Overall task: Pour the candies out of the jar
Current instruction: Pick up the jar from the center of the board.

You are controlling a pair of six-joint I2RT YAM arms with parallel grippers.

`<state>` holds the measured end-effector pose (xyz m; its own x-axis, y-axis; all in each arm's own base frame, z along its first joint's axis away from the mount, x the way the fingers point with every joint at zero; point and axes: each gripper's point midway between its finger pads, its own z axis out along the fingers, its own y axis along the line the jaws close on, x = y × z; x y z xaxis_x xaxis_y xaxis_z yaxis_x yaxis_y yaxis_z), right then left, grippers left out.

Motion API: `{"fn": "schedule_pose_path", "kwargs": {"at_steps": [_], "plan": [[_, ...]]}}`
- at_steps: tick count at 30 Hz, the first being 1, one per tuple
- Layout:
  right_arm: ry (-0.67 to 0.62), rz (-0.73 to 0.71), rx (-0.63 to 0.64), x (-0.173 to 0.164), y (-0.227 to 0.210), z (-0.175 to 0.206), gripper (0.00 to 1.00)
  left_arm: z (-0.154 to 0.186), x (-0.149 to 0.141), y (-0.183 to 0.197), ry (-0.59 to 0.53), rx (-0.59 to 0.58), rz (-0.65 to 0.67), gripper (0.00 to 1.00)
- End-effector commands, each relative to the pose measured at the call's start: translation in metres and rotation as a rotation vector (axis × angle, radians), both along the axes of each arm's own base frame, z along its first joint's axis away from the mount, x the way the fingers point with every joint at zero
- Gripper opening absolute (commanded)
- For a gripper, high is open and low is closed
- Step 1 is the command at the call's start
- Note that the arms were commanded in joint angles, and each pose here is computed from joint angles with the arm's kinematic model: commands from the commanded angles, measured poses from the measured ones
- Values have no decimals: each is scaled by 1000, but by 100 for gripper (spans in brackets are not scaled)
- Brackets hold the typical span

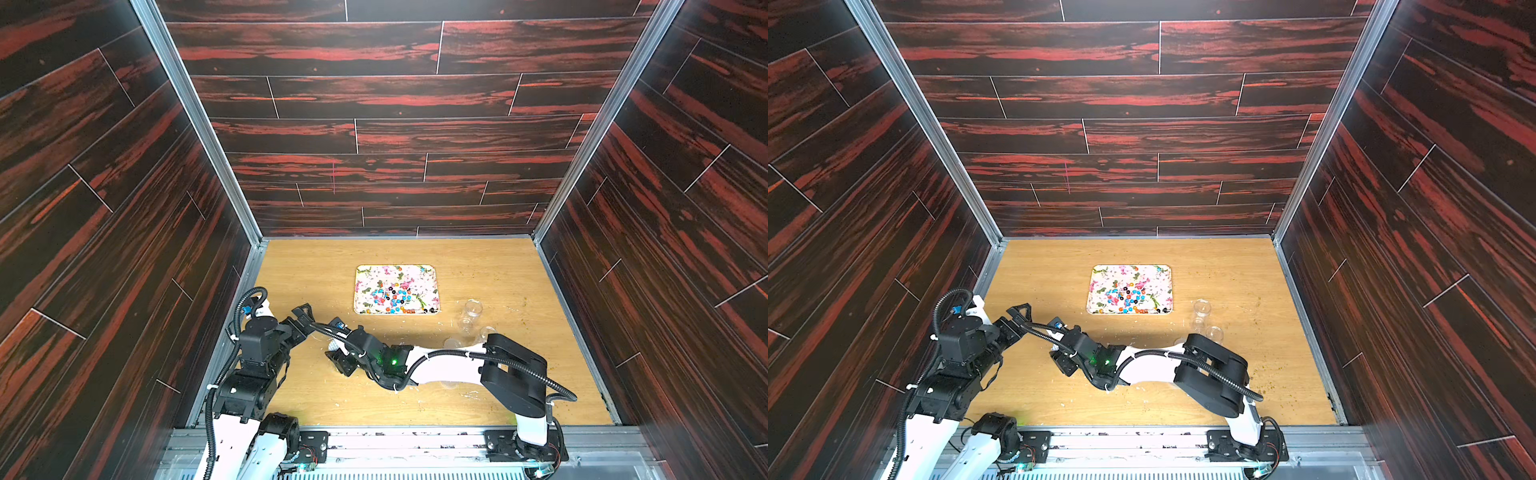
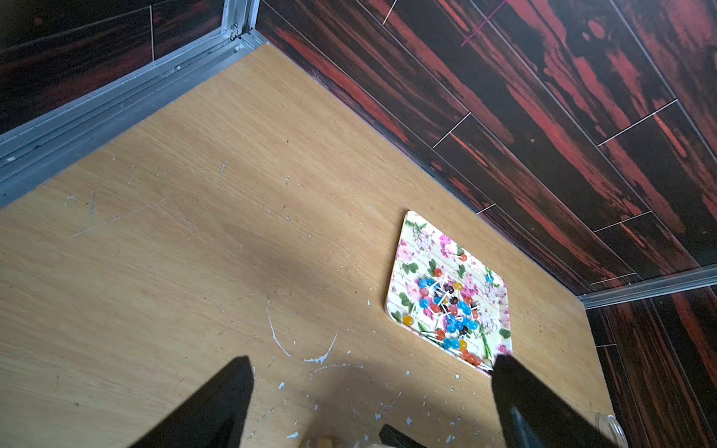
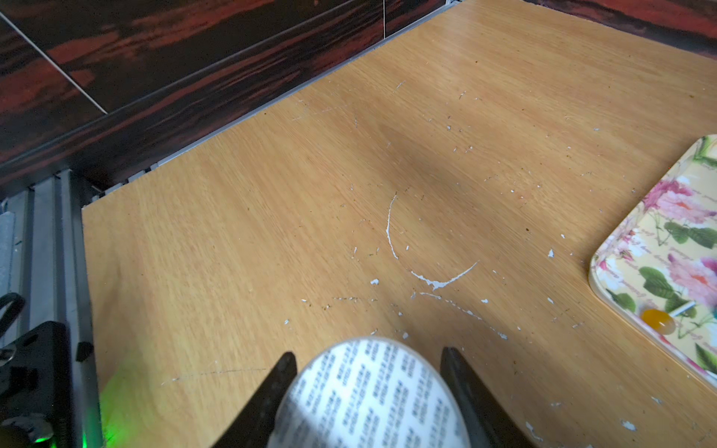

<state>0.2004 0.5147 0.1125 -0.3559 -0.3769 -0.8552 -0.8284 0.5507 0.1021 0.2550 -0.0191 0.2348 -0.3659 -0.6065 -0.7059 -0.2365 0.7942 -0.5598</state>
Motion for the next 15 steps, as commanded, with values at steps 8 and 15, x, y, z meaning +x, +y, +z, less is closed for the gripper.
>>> {"fn": "schedule_pose_path", "kwargs": {"at_steps": [8, 15], "plan": [[-26, -30, 21, 5, -18, 31, 43, -4, 3, -4, -36, -3, -26, 100], [-35, -50, 60, 8, -51, 68, 43, 2, 6, -15, -82, -17, -90, 100]]}}
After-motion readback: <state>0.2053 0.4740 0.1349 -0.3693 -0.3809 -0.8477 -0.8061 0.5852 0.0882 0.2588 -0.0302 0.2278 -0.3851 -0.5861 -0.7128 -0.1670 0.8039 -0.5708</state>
